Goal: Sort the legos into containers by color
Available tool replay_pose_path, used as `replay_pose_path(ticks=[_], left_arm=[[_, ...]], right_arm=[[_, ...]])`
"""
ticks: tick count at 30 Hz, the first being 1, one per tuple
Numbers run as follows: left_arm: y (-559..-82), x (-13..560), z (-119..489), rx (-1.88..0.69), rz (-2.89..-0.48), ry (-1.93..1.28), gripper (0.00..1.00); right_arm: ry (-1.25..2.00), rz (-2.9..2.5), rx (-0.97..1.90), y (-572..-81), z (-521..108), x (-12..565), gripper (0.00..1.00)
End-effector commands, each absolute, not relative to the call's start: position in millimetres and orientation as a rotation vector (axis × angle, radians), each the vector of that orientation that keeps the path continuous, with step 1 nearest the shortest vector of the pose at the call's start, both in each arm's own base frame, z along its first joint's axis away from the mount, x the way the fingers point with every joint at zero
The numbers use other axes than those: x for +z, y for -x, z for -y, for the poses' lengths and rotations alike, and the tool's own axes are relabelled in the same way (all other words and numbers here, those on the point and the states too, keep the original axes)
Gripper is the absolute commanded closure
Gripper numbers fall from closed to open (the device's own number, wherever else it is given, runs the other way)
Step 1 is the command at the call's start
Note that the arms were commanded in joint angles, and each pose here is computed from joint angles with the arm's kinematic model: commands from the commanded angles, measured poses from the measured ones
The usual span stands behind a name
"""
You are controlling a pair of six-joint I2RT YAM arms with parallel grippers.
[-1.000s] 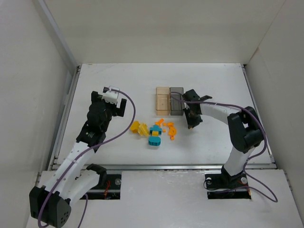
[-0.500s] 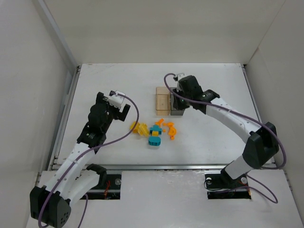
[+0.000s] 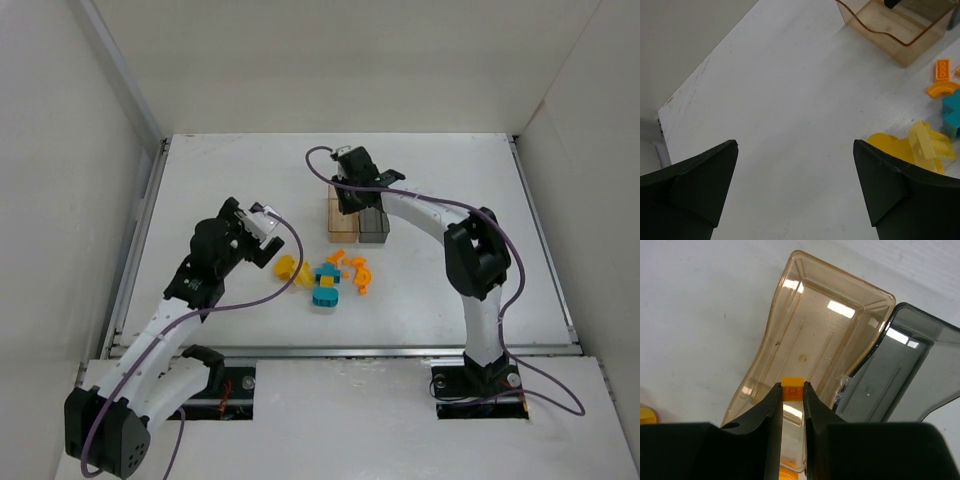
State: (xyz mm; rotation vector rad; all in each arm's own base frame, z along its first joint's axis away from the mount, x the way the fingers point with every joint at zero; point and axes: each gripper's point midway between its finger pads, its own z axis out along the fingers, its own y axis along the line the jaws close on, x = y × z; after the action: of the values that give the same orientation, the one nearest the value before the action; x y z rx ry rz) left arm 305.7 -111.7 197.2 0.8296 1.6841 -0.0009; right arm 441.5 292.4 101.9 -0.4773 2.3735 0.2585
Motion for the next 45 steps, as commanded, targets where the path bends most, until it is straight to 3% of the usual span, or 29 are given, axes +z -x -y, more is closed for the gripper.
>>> replay_pose_path(ticks=[1,4,5,6,9,14,20,25,29,32,37,39,42,44,45], left_arm=[[-296,183,125,-0.055,-1.662,-0.970,0.01],[-292,172,132,-0.078,-1.647,-1.063,0.00],[-290,170,133,-0.082,-1.646,-1.084,0.00],[-287,164,134,-0.091,-1.649,-1.109,0.00],[-287,156,133,-0.086,-1.666,-1.137,0.00],[-283,146,134,-0.120,-1.704,-1.130,0.00],[-278,139,134,-0.139,-1.730,-1.112,0.00],[-279,141,132,-0.128,-1.726,-1.104,0.00],[-280,143,134,-0.122,-1.716,-1.105,0.00],[-280,146,132,-0.111,-1.712,-1.097,0.00],[-282,148,127,-0.083,-1.721,-1.068,0.00],[-284,152,122,-0.058,-1.730,-1.033,0.00],[-284,156,110,-0.030,-1.777,-0.877,0.00],[-287,162,103,-0.019,-1.781,-0.773,0.00],[-286,160,97,0.000,-1.801,-0.722,0.00]], right_arm=[[0.475,-2.243,0.257,-460,-303,150,0.96],[0.514,-2.269,0.280,-457,-308,137,0.80],[0.545,-2.275,0.287,-454,-313,132,0.63],[0.557,-2.271,0.282,-454,-313,131,0.56],[0.594,-2.265,0.297,-450,-314,132,0.40],[0.605,-2.237,0.296,-442,-313,146,0.34],[0.645,-2.226,0.290,-440,-312,149,0.34],[0.662,-2.279,0.270,-436,-309,130,0.48],[0.669,-2.300,0.262,-435,-308,124,0.37],[0.672,-2.307,0.260,-433,-307,124,0.37],[0.754,-2.126,0.395,-401,-325,178,0.39],[0.851,-2.015,0.494,-379,-342,195,0.36],[1.011,-1.954,0.598,-335,-356,189,0.18],[1.117,-1.957,0.684,-305,-370,172,0.00],[1.141,-1.957,0.701,-296,-374,168,0.00]])
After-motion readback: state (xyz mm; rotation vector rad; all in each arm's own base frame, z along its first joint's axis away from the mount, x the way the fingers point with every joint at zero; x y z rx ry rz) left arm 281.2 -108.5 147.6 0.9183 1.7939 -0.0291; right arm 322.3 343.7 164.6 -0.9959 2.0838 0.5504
